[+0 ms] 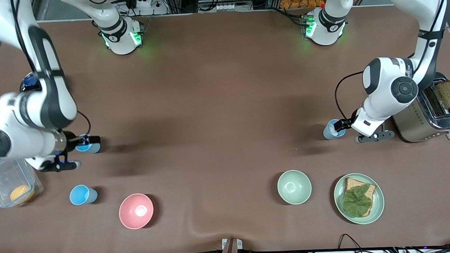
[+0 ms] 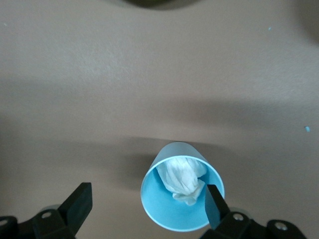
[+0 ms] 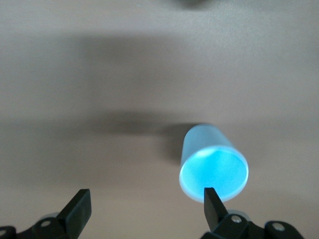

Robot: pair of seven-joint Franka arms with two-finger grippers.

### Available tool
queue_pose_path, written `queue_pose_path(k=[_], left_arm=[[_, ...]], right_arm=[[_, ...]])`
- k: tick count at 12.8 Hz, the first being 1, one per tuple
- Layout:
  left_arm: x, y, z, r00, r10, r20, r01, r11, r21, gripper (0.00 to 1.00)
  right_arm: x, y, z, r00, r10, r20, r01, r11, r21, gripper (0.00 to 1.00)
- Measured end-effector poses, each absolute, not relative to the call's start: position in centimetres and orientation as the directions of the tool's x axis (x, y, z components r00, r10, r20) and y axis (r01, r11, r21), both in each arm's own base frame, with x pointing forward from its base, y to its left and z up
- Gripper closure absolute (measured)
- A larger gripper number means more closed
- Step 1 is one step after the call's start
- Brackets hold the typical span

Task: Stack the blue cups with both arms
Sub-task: 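Grasp and lift the blue cups with the right and left grippers, then set the blue cup down centrally with the left gripper while the right gripper carries another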

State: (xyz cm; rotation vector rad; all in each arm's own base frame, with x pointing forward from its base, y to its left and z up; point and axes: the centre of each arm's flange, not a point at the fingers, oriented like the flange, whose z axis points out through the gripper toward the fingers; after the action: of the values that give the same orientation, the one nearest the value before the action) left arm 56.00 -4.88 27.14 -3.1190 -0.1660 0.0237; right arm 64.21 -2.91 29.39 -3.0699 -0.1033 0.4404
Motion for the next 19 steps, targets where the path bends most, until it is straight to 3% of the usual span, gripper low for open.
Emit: queue_pose_path(k=[1,2,3,10,16,19], left_arm=[[55.6,-4.8,26.2,0.994,0.106,-0.020,0.106,-0.994,-0.019,0.07],[55.3,-4.8,25.4,0.994,0.106,-0.030,0.106,-0.994,-0.019,0.07],[55.2,-4.9,24.6,0.994,0.106,-0.040,0.105,-0.994,-0.020,0.16],[55.3,-5.7,22.9,0.995,0.090,-0.043,0.089,-0.996,-0.013,0.94],[55.8,-17.6,26.6,1.000,0.004,0.016,0.003,-0.998,0.064,0.96],[52.6,-26.9,27.0,1.000,0.014,-0.014,0.016,-0.995,0.101,0.96]], right_arm=[[64.3,-4.2,27.8,0.953,0.098,-0.287,0.085,-0.995,-0.057,0.00],[64.1,-5.7,26.9,0.946,0.128,-0.297,0.112,-0.991,-0.073,0.00],[63.8,-7.5,26.2,0.940,0.160,-0.302,0.139,-0.986,-0.091,0.00],[62.4,-12.2,24.4,0.907,0.284,-0.311,0.265,-0.959,-0.105,0.00],[61.7,-13.2,21.8,0.906,0.309,-0.289,0.291,-0.951,-0.107,0.00],[61.6,-13.2,21.6,0.895,0.344,-0.283,0.324,-0.939,-0.117,0.32]])
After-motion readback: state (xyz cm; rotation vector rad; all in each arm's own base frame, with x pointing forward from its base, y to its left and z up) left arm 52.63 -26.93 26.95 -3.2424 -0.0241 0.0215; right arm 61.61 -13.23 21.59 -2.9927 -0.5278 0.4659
